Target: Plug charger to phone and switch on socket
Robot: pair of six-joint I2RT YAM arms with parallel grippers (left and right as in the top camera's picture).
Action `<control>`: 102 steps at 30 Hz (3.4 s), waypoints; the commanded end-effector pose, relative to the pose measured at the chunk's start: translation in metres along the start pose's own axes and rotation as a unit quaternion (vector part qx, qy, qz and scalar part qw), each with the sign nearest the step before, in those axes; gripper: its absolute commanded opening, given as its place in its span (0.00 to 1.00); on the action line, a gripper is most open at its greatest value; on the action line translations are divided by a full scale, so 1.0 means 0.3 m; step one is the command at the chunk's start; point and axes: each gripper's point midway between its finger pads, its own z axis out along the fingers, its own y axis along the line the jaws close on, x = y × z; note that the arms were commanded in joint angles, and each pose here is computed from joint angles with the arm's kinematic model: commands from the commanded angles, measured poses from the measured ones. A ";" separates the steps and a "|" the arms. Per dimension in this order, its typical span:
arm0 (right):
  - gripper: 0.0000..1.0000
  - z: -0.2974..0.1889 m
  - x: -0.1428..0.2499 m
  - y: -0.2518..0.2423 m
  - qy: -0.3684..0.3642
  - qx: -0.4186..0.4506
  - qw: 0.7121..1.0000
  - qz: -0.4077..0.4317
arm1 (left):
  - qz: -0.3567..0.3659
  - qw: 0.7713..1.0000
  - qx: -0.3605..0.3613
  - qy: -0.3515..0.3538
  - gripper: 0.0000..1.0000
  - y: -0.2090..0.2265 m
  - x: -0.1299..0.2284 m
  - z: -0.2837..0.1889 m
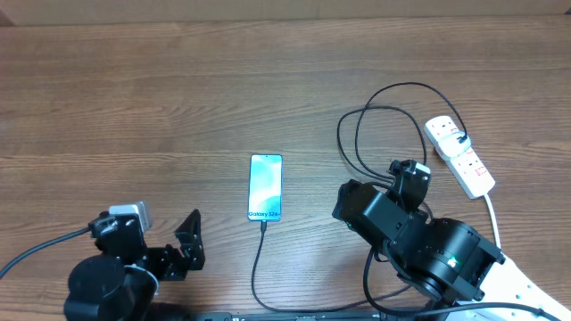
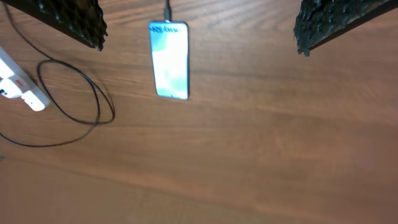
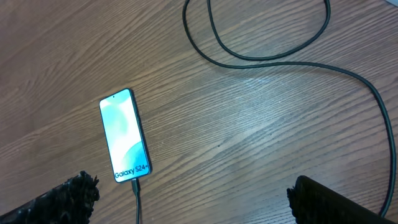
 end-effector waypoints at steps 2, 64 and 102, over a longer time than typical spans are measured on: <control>1.00 -0.002 -0.018 -0.003 -0.014 0.000 1.000 0.013 | -0.052 0.998 0.007 0.026 1.00 -0.003 0.047 0.023; 0.20 -0.093 -0.086 -0.257 0.017 0.077 0.995 0.068 | -0.128 0.960 -0.009 -0.249 0.99 0.200 0.136 0.362; 0.04 0.597 -0.597 -0.733 0.223 0.117 0.956 0.150 | -0.128 0.960 -0.009 -0.249 0.99 0.200 0.136 0.362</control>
